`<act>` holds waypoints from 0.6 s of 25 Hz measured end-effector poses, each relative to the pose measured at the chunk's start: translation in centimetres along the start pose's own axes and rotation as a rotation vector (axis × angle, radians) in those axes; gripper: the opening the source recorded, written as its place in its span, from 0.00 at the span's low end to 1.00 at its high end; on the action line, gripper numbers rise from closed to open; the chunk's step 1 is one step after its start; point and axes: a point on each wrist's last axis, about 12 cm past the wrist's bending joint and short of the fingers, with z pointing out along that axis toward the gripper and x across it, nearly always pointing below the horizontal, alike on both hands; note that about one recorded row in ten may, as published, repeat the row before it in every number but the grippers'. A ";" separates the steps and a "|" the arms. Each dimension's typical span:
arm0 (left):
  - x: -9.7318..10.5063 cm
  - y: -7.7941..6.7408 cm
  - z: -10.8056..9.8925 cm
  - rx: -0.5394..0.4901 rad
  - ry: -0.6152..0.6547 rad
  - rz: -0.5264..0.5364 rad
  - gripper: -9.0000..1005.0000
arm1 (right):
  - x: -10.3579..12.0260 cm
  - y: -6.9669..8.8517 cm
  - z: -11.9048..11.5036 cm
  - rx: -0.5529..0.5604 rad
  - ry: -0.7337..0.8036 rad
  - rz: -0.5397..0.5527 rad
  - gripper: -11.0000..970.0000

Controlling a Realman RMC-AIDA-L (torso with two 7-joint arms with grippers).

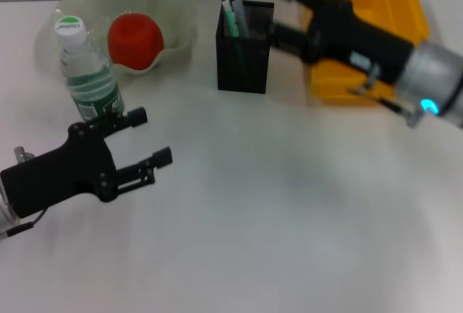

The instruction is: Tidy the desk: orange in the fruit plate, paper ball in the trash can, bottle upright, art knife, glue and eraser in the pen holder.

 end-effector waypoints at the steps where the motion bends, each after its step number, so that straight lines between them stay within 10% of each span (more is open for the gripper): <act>1: -0.1 0.2 -0.1 0.026 0.026 0.000 0.78 | 0.3 0.5 -0.9 -0.038 0.008 0.009 0.85; 15: -2.0 1.7 0.6 0.286 0.247 0.009 0.78 | 2.9 2.9 -9.7 -0.317 0.324 0.081 0.85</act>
